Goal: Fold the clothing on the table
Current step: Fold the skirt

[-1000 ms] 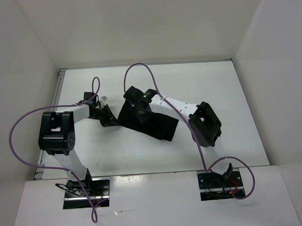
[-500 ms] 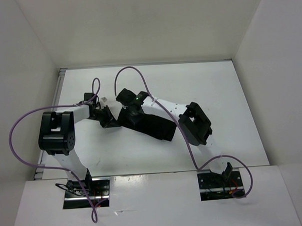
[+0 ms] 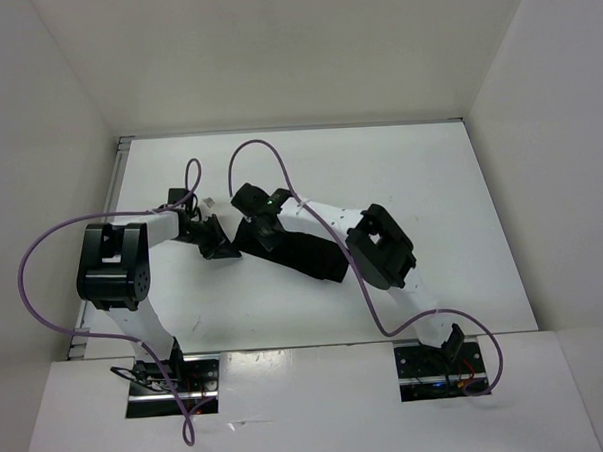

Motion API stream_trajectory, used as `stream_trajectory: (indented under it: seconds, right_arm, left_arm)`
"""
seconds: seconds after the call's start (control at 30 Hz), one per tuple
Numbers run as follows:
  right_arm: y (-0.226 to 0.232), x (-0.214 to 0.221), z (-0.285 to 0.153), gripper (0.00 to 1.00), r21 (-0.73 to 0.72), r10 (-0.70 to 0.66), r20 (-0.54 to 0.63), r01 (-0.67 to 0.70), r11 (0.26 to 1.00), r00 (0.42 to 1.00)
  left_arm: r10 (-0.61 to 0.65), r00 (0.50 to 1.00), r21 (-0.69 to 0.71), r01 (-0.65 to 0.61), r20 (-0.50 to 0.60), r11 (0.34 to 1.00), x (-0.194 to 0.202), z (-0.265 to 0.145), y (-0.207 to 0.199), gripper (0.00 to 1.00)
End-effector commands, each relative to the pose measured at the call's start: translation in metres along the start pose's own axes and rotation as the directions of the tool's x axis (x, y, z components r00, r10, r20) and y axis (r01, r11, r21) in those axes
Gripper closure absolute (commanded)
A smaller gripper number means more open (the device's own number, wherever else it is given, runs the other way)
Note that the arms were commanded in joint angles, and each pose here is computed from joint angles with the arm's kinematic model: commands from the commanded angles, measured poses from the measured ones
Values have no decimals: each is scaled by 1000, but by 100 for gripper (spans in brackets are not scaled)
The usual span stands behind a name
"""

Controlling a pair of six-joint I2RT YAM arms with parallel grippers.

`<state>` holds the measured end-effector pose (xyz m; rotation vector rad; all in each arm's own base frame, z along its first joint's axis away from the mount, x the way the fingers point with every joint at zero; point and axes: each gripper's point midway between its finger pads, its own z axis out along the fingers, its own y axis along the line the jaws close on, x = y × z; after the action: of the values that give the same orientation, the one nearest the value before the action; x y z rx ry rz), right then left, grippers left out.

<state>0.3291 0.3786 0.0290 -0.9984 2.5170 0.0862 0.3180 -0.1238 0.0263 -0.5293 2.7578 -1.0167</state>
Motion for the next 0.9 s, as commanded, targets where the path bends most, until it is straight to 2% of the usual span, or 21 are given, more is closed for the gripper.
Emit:
stream_trajectory:
  seconds: [0.0,0.1,0.3,0.43,0.67,0.7,0.73,0.87]
  right_arm:
    - [-6,-37,-26,100,33,19,142,-24,999,990]
    - [-8,-43,-43,100,29,25,173,-30,999,985]
    - [1,-35,-64,100,-19,3,149,0,1000,989]
    - [20,-22,-70,100,-114,-21,116,34,993,993]
    - [45,42,-28,99,-247,-77,-93,52,968,993]
    - [47,42,-28,99,-256,-77,-94,51,965,993]
    - [48,48,-26,94,-264,-79,-109,48,963,991]
    - [46,63,-33,66,-270,-85,-143,43,962,986]
  left_arm:
    - [30,1000,9,-30,5,1000,4,-5,-3,94]
    - [30,1000,17,-30,1,999,4,-5,-5,94]
    - [30,1000,17,-30,1,999,4,-5,-5,94]
    - [30,1000,17,-30,1,999,6,-4,-3,94]
    - [30,1000,17,-30,1,999,6,-4,-3,94]
    - [30,1000,17,-30,1,999,6,-4,-3,94]
    - [35,999,20,-35,7,999,3,-5,-6,94]
    - [74,997,77,-76,36,994,-9,-19,-31,94]
